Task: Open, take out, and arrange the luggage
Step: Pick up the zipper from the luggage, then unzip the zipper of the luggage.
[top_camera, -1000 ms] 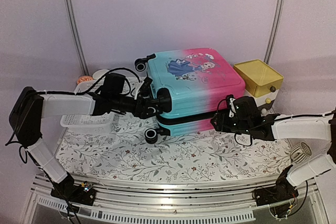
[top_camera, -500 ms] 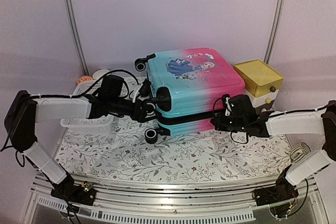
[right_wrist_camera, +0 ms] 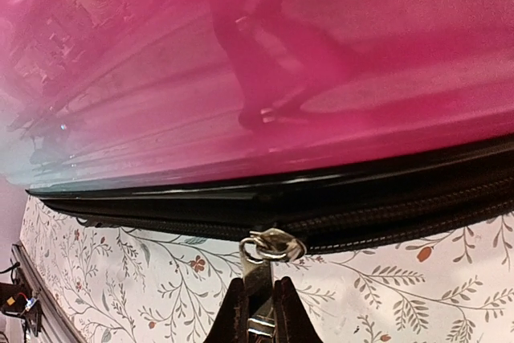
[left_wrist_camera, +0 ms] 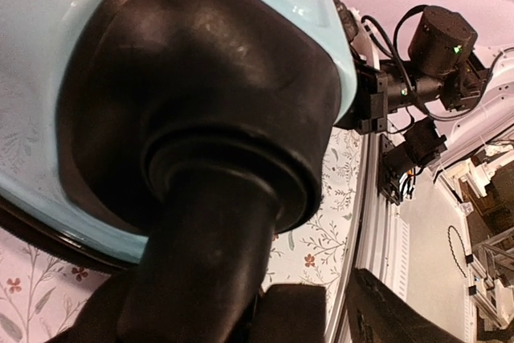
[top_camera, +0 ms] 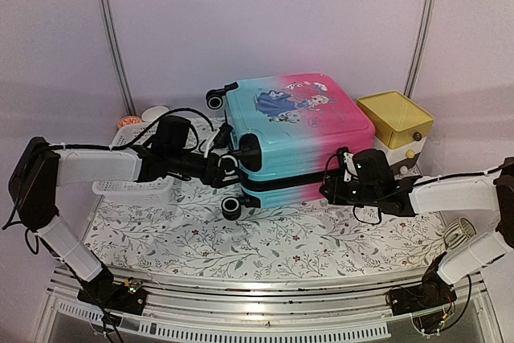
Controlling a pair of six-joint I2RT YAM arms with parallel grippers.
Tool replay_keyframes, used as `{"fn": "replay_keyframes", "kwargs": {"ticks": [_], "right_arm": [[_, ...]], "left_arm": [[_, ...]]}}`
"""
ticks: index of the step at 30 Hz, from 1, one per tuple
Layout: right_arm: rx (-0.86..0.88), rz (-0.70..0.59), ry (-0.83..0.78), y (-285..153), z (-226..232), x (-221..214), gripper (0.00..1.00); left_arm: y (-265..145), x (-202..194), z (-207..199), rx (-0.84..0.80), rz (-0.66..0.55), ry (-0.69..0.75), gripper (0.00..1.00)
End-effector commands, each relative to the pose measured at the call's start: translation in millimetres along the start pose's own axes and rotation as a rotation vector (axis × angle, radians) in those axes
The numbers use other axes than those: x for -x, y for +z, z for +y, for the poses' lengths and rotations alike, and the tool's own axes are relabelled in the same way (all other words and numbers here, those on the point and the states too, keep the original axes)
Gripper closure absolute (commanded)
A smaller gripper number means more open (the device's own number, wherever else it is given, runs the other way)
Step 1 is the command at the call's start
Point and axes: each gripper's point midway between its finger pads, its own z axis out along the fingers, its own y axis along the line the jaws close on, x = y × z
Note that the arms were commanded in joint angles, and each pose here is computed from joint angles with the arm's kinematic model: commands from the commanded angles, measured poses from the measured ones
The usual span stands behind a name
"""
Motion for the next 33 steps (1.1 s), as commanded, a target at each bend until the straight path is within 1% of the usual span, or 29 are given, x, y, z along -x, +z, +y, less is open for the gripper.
{"fn": "replay_keyframes", "kwargs": {"ticks": [1,3,7,9,11,13,17,19,21,22,29,33], "right_arm": [[0.306,-0.016,-0.11,-9.4,92.0,-11.9,0.98],[0.402,-0.029,-0.148,-12.0,127.6,-21.0,0.98],[0.534,-0.001,-0.264,-10.7,185.6,-47.5,0.98],[0.562,0.012,-0.303,-8.2,199.2,-56.4,0.98],[0.569,0.013,-0.318,-8.1,200.4,-59.3,0.97],[0.556,-0.015,-0.315,-13.6,196.2,-54.3,0.96],[0.479,-0.093,-0.312,-27.7,175.9,-40.7,0.88],[0.421,-0.129,-0.299,-34.9,159.8,-32.6,0.82],[0.365,-0.145,-0.276,-40.2,139.6,-26.5,0.7],[0.336,-0.148,-0.262,-41.6,129.6,-22.5,0.68],[0.157,-0.172,-0.172,-55.6,62.4,14.2,0.64],[0.114,-0.177,-0.133,-63.3,33.7,31.6,0.62]], "left_arm": [[6.6,23.4,-36.9,-0.128,-0.049,0.077,0.2],[9.1,27.6,-43.7,-0.146,-0.054,0.084,0.2],[14.0,32.9,-51.6,-0.162,-0.059,0.087,0.2],[14.9,35.3,-54.7,-0.167,-0.065,0.086,0.2],[14.5,37.9,-57.8,-0.172,-0.074,0.086,0.2],[13.5,40.3,-59.1,-0.169,-0.083,0.086,0.2],[11.7,42.6,-57.0,-0.145,-0.095,0.081,0.2],[10.5,43.2,-56.8,-0.138,-0.099,0.079,0.2],[8.8,44.0,-57.0,-0.13,-0.103,0.081,0.2],[7.8,44.5,-57.0,-0.124,-0.104,0.083,0.2],[0.8,49.3,-57.3,-0.091,-0.12,0.093,0.2],[-2.4,51.7,-54.4,-0.059,-0.134,0.094,0.2]]}}
